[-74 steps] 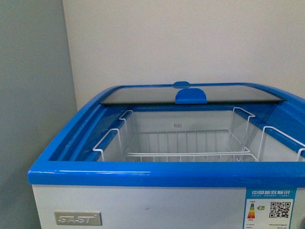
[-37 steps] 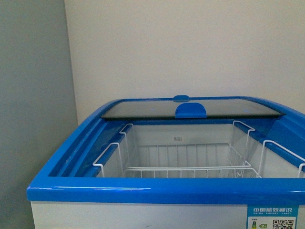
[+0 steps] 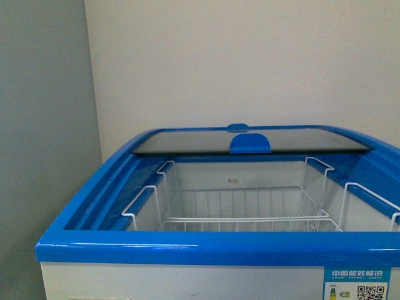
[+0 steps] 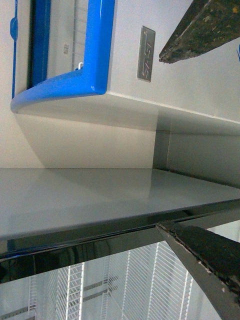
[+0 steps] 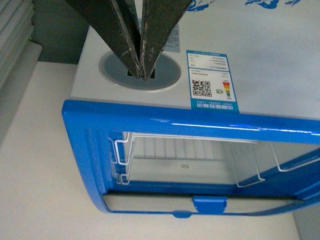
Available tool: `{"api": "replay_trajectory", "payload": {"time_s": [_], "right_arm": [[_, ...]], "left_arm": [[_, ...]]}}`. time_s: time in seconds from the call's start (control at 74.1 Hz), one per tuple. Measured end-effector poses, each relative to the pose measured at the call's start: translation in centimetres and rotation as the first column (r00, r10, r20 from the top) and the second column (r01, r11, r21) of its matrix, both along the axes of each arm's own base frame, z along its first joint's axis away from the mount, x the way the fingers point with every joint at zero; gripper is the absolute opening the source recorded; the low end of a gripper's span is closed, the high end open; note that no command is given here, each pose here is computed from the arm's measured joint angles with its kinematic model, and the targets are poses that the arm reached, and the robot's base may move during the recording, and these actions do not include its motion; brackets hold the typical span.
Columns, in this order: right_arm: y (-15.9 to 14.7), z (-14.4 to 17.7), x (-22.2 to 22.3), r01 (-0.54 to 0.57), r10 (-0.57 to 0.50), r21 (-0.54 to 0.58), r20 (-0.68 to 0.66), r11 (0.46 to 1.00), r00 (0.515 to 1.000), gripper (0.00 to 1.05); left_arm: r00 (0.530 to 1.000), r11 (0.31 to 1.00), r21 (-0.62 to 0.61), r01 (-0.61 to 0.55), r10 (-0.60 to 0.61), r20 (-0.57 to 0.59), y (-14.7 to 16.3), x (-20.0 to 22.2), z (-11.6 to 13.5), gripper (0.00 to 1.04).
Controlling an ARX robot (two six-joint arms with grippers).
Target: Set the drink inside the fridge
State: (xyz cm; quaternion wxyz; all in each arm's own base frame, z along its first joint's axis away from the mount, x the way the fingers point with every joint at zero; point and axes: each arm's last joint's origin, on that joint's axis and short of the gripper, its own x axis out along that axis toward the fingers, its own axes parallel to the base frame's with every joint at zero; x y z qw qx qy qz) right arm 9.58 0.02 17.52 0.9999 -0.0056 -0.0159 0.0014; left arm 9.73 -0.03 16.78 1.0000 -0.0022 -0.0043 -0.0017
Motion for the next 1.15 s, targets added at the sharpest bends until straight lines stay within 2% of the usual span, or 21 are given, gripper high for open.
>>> {"api": "replay_trajectory", "payload": {"time_s": [0.135,0.472,0.647,1.146], "right_arm": [[0.0,-0.01,-0.01,0.001,-0.001,0.0,0.0,1.0,1.0,0.05],[0.0,-0.01,-0.01,0.001,-0.001,0.0,-0.001,1.0,1.0,0.63],[0.0,-0.01,-0.01,0.001,-0.001,0.0,-0.001,1.0,1.0,0.99],[0.0,-0.01,-0.01,0.001,-0.001,0.001,-0.001,1.0,1.0,0.98]], "left_arm": [[1.0,1.0,0.0,0.0,0.0,0.0,0.0,0.0,0.0,0.97],[1.0,1.0,0.0,0.0,0.0,0.0,0.0,0.0,0.0,0.97],[1.0,1.0,0.0,0.0,0.0,0.0,0.0,0.0,0.0,0.97],[1.0,1.0,0.0,0.0,0.0,0.0,0.0,0.0,0.0,0.97]]}}
